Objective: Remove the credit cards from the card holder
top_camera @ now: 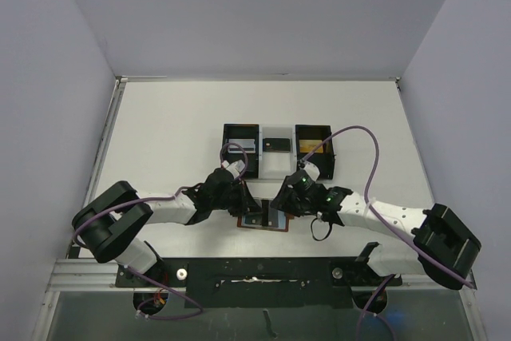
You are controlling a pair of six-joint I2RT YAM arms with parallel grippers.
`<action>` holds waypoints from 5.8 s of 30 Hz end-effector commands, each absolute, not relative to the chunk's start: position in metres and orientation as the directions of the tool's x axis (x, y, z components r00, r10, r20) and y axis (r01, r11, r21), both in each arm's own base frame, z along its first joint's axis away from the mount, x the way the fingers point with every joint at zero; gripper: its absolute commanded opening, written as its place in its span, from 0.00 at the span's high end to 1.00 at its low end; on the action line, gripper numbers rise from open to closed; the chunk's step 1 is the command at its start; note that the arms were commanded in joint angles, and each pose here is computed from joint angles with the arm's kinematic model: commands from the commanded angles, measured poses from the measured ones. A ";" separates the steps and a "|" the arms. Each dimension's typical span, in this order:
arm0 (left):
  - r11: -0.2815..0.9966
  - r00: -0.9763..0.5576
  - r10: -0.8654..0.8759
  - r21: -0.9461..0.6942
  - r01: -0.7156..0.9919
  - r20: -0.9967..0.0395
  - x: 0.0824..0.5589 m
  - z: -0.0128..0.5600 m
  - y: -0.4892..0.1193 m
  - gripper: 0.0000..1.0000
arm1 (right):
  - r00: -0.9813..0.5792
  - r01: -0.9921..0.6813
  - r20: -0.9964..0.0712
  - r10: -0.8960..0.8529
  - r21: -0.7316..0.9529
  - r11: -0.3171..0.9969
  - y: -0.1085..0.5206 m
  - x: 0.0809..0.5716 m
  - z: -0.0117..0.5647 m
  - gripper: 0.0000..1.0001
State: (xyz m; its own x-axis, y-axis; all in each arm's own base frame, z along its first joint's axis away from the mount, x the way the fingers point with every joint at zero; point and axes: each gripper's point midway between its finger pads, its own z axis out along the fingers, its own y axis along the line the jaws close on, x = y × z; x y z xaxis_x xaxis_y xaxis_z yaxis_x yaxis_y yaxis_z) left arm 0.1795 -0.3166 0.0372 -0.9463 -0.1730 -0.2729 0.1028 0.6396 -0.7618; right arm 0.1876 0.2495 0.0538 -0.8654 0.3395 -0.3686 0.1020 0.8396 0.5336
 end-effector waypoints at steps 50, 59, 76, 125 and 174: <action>0.681 -0.889 -0.216 -0.715 0.160 -0.404 0.195 0.079 -0.284 1.00 | -0.804 -0.056 -0.496 0.329 0.613 0.788 0.264 0.206 0.091 0.68; 0.727 -0.851 -0.277 -0.677 0.119 -0.447 0.207 0.088 -0.256 1.00 | -0.830 -0.189 -0.501 0.244 0.665 0.722 0.301 0.205 0.101 0.69; 0.701 -0.776 -0.360 -0.699 0.141 -0.518 0.214 0.112 -0.239 1.00 | -0.799 -0.137 -0.567 0.197 0.492 0.860 0.288 0.225 0.094 0.54; 0.048 -0.785 -0.384 -0.859 0.509 -0.486 0.186 0.233 -0.253 1.00 | -0.807 -0.562 -0.566 0.166 0.823 0.076 0.333 0.199 0.231 0.66; 0.940 -0.502 -0.279 -0.341 0.034 -0.819 0.275 0.186 -0.114 0.30 | -0.231 -0.543 -0.973 -0.001 0.128 0.830 0.226 0.278 0.240 1.00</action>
State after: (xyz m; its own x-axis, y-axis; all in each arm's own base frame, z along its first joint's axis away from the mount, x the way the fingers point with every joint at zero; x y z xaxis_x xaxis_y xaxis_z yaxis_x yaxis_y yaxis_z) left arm 0.2587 -0.1721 0.1918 -0.5715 -0.3840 -0.7252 0.2213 0.7789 -0.5868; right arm 0.2464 0.2620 0.2253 -0.4936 0.1526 -0.8562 -0.6081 0.6433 0.4652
